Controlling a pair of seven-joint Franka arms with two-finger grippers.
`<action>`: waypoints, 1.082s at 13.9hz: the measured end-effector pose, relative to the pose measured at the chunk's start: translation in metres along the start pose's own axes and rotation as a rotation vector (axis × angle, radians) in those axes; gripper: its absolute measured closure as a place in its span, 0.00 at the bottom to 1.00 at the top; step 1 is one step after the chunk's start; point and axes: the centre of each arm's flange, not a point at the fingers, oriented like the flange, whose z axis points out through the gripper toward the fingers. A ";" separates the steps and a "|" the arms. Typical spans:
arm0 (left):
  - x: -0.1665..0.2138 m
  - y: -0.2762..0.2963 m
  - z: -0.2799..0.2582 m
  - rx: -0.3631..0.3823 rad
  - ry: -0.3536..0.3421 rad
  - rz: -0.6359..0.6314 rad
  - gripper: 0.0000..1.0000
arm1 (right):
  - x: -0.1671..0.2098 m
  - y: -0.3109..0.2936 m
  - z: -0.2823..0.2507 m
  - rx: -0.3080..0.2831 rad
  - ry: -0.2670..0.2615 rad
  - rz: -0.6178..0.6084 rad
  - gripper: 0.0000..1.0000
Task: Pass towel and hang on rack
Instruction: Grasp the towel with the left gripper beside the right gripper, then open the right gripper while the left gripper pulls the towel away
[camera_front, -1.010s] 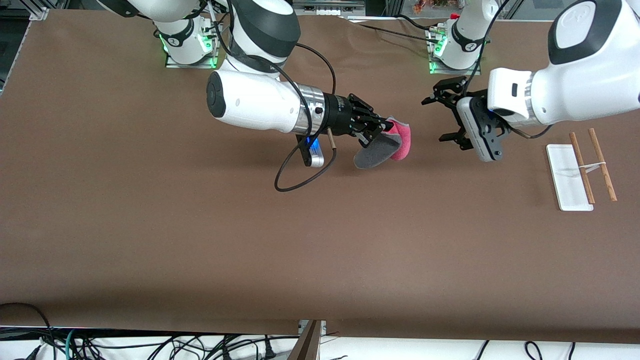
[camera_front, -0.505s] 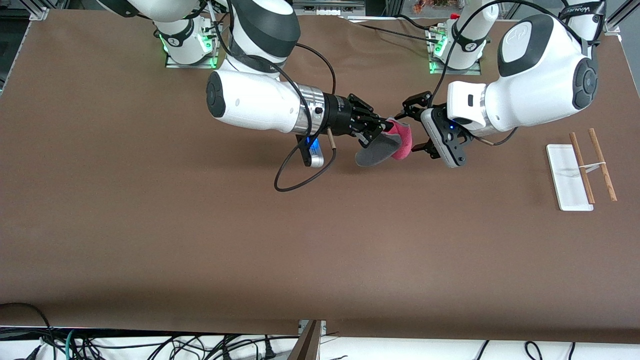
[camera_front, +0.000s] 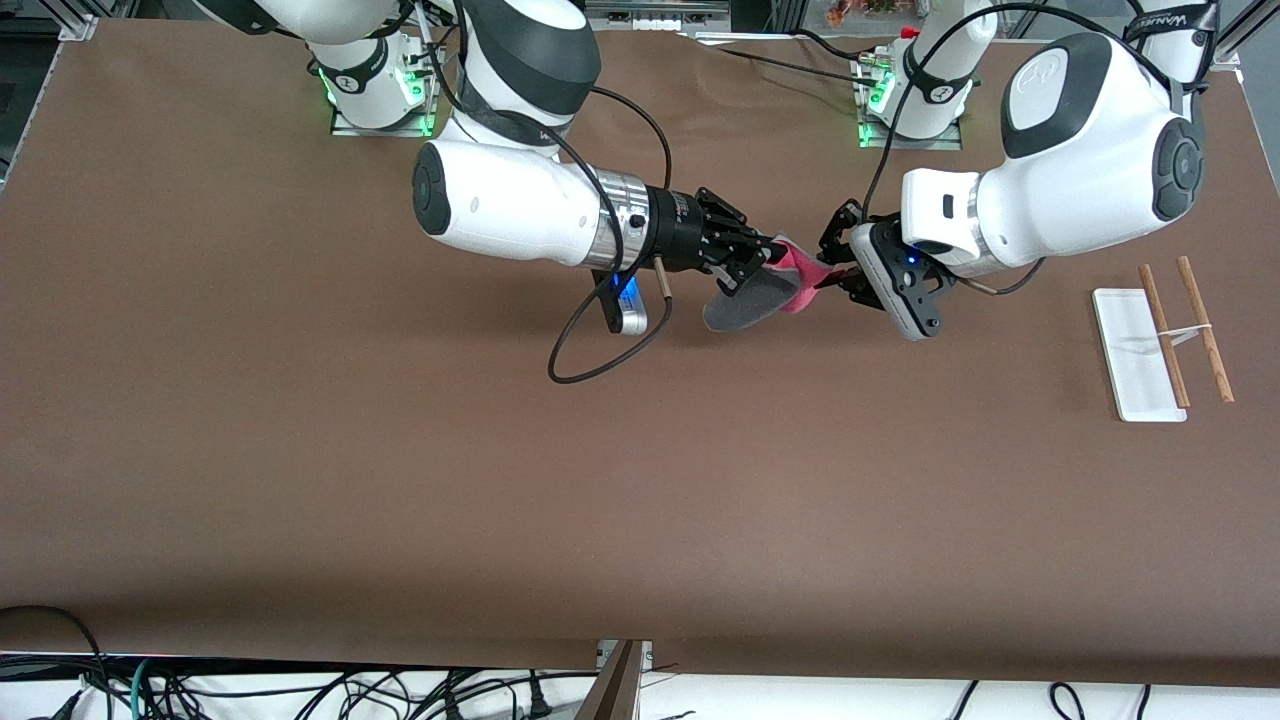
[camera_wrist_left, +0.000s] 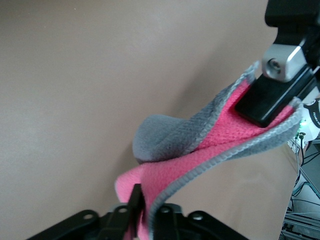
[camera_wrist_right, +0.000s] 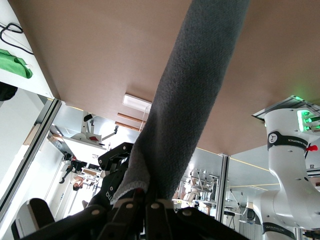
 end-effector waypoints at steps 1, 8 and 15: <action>0.000 -0.001 0.000 0.000 0.000 -0.001 0.98 | 0.000 0.000 0.000 0.000 0.000 0.000 0.98; -0.020 -0.026 -0.025 -0.012 -0.032 -0.047 0.98 | 0.004 -0.003 -0.005 0.009 0.001 0.008 0.46; -0.075 -0.094 -0.095 0.170 -0.121 -0.134 0.98 | 0.026 -0.024 -0.068 0.020 0.070 -0.014 0.00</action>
